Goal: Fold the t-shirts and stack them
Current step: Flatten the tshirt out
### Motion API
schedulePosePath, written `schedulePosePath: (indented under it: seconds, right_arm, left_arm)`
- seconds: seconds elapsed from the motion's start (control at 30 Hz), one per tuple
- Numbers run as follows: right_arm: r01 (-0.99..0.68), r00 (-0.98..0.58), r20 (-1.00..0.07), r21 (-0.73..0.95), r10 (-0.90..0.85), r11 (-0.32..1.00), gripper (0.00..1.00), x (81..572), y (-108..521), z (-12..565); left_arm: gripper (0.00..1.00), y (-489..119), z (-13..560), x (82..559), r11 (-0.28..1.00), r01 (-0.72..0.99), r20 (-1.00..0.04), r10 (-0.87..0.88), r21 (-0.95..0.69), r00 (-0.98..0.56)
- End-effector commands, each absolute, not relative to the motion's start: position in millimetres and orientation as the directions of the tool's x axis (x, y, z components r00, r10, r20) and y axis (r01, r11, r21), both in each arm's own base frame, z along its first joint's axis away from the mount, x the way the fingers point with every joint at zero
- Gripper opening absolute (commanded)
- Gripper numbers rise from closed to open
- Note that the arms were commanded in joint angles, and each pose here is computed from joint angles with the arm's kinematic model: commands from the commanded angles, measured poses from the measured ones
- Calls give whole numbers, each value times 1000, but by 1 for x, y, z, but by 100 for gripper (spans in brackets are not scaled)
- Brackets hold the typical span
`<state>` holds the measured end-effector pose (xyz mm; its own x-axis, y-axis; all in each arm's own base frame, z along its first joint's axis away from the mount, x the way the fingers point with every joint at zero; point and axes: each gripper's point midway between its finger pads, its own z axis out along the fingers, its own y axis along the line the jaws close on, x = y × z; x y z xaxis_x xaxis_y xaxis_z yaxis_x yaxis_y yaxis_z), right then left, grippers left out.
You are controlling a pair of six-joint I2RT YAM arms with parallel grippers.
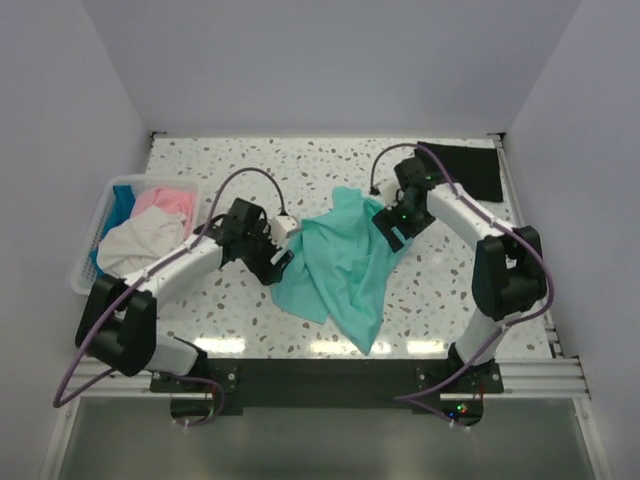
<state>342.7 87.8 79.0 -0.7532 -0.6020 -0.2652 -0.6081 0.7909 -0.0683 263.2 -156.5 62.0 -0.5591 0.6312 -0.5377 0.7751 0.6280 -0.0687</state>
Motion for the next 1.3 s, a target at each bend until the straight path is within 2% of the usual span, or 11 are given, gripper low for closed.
schedulePosePath:
  seconds: [0.0,0.33,0.4,0.5,0.63,0.77,0.93,1.0,1.1,1.17,1.27]
  right_arm:
    - [-648,-744,-258,57,-616,759,83,290,141,69]
    - [-587,-805,-156,69,-572,807,73,281,163,7]
    - [-585,-807,-129,42,-577,810,45,281,158,-1]
    - [-568,-817,-93,-32,-569,822,0,287,143,-9]
    - [-577,-797,-118,-140,-593,804,0,302,105,13]
    - [-565,-787,-112,-262,-607,782,0,335,37,31]
    - [-569,-754,-109,-383,-647,728,0,380,-5,48]
    - [-573,-760,-98,-363,-642,734,0,384,-4,47]
    - [-593,-758,-146,-251,-636,765,52,380,16,76]
    - [-611,-747,-170,-204,-643,765,74,367,23,93]
    - [-653,-716,-173,-176,-676,737,79,337,22,119]
  left_arm:
    - [85,-192,69,262,579,814,-629,612,-56,-479]
    - [80,-197,26,277,648,757,-568,595,-80,-569]
    - [75,-197,20,279,652,754,-563,597,-75,-572]
    - [52,-193,15,280,664,744,-540,601,-71,-589]
    - [15,-165,18,285,696,717,-502,608,-36,-615]
    - [0,-110,26,301,731,678,-464,628,74,-626]
    - [2,-86,39,321,665,711,-429,725,230,-539]
    - [24,-85,44,329,661,709,-422,731,245,-536]
    - [66,-100,69,333,646,750,-483,706,140,-517]
    - [75,-112,96,322,609,788,-549,690,89,-471]
    - [80,-120,122,293,507,859,-595,713,72,-371]
